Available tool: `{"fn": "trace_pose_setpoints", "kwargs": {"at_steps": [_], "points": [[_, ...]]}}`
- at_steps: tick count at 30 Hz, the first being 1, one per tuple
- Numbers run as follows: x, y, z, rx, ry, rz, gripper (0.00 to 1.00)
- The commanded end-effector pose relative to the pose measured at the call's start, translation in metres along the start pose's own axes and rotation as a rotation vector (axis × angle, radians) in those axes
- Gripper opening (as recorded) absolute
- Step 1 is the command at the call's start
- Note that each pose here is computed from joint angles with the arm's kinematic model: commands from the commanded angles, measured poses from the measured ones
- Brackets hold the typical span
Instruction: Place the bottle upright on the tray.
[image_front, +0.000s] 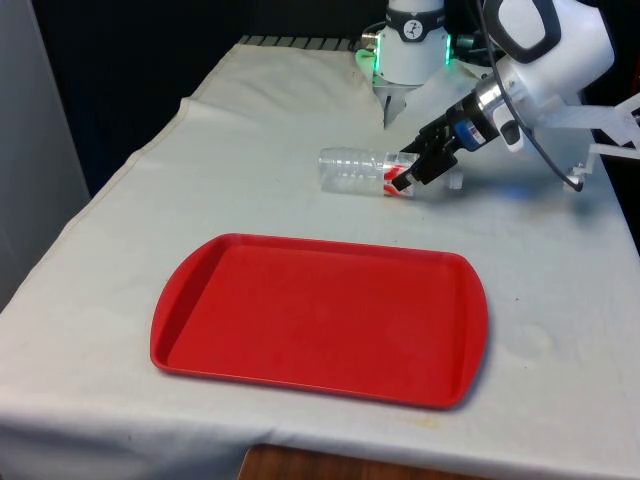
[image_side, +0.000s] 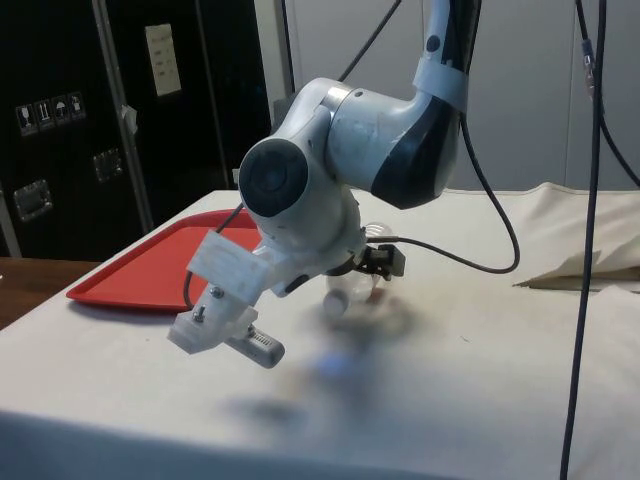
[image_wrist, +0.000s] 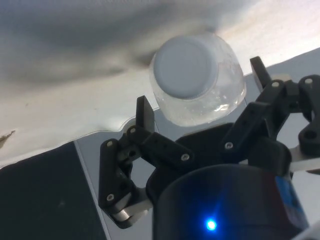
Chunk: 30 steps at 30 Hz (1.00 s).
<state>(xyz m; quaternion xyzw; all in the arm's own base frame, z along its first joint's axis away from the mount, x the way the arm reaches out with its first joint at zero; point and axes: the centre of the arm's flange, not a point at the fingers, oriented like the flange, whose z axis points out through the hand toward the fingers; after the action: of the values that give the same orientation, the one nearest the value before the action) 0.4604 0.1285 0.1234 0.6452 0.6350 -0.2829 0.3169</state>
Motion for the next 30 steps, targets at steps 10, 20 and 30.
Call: {"fn": "trace_pose_setpoints", "kwargs": {"at_steps": [10,20,30], "points": [[0.000,0.000,0.000,0.000,0.001,0.003,0.68],[-0.001,0.001,-0.002,-0.001,-0.009,0.002,0.38],[-0.014,0.005,-0.012,-0.005,-0.019,0.011,0.00]]}}
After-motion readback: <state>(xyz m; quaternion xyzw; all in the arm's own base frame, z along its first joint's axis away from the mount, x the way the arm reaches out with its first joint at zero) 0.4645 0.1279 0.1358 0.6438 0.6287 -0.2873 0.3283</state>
